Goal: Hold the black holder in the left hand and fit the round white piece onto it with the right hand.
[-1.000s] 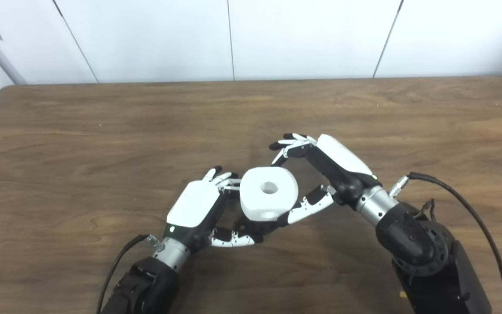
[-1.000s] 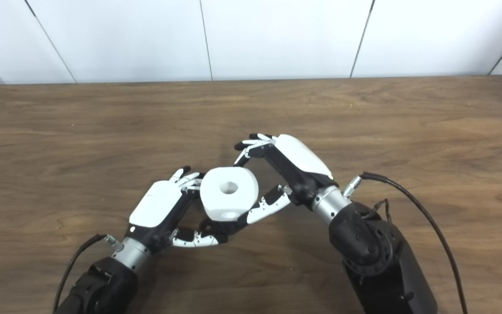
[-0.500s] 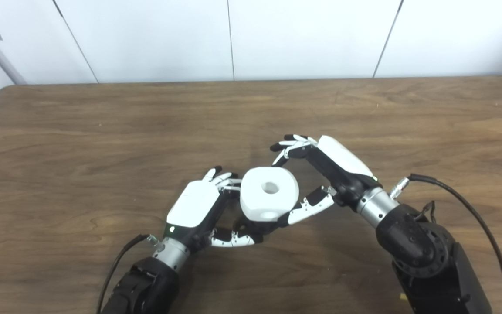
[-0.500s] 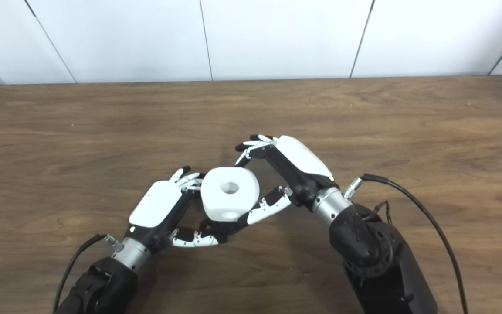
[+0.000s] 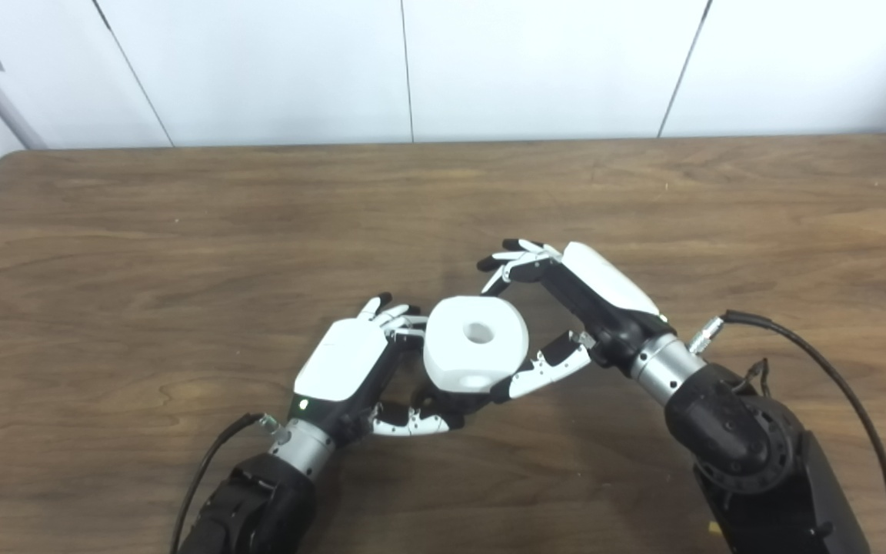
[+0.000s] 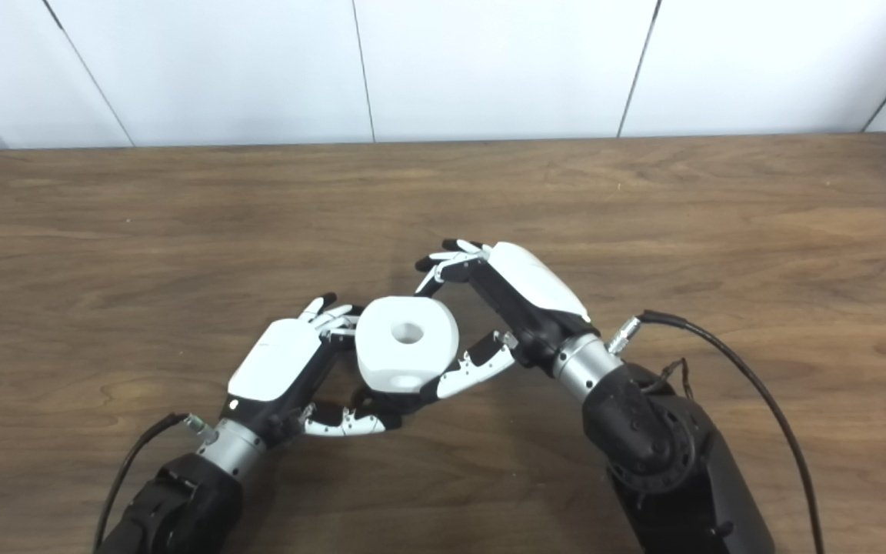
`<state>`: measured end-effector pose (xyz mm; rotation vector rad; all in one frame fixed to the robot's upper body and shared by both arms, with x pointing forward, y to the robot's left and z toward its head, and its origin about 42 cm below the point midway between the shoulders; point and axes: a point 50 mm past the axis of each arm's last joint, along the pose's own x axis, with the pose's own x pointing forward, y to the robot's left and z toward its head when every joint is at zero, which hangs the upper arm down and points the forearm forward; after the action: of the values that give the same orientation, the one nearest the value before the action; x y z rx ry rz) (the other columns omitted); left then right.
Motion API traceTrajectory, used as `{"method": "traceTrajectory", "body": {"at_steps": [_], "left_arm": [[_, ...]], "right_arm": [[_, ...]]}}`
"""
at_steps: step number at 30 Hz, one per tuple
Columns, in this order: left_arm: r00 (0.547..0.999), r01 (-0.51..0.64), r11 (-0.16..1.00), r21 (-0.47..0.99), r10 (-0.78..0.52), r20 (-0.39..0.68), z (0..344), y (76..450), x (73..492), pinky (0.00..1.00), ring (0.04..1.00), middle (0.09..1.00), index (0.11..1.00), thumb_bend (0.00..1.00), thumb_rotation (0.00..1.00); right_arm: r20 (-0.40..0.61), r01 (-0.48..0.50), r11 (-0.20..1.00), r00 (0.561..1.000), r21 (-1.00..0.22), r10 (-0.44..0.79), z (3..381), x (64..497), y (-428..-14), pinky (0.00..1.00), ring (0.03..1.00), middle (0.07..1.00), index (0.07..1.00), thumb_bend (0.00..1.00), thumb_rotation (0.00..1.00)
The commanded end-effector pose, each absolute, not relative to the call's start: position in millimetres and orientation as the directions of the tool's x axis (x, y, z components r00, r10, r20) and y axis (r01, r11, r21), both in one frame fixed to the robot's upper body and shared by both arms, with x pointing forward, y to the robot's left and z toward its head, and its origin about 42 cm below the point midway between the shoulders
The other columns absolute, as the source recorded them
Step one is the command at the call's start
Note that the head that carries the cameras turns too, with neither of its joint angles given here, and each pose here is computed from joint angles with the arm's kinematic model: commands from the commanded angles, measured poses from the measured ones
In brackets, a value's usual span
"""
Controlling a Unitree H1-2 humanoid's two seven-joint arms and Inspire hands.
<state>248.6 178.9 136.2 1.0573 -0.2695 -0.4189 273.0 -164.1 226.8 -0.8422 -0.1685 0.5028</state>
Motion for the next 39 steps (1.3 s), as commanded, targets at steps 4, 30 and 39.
{"method": "traceTrajectory", "body": {"at_steps": [4,30,39], "left_arm": [[0.880,0.211,0.399,0.892,-0.474,0.004,136.1,179.9,249.8,1.00,0.889,0.791,0.486,0.52,0.05],[0.880,0.211,0.394,0.894,-0.475,0.002,135.2,180.0,251.1,1.00,0.889,0.793,0.487,0.52,0.05],[0.880,0.213,0.393,0.895,-0.475,-0.001,134.9,180.2,251.9,1.00,0.894,0.795,0.487,0.52,0.05]], "right_arm": [[-0.021,-0.339,0.546,0.862,-0.766,0.506,233.0,272.2,-163.7,1.00,0.957,0.834,0.482,0.52,0.13],[-0.024,-0.331,0.518,0.858,-0.788,0.513,233.9,271.2,-163.4,1.00,0.953,0.829,0.485,0.53,0.14],[-0.041,-0.338,0.496,0.856,-0.800,0.516,234.0,272.6,-163.4,1.00,0.963,0.852,0.493,0.52,0.15]]}}
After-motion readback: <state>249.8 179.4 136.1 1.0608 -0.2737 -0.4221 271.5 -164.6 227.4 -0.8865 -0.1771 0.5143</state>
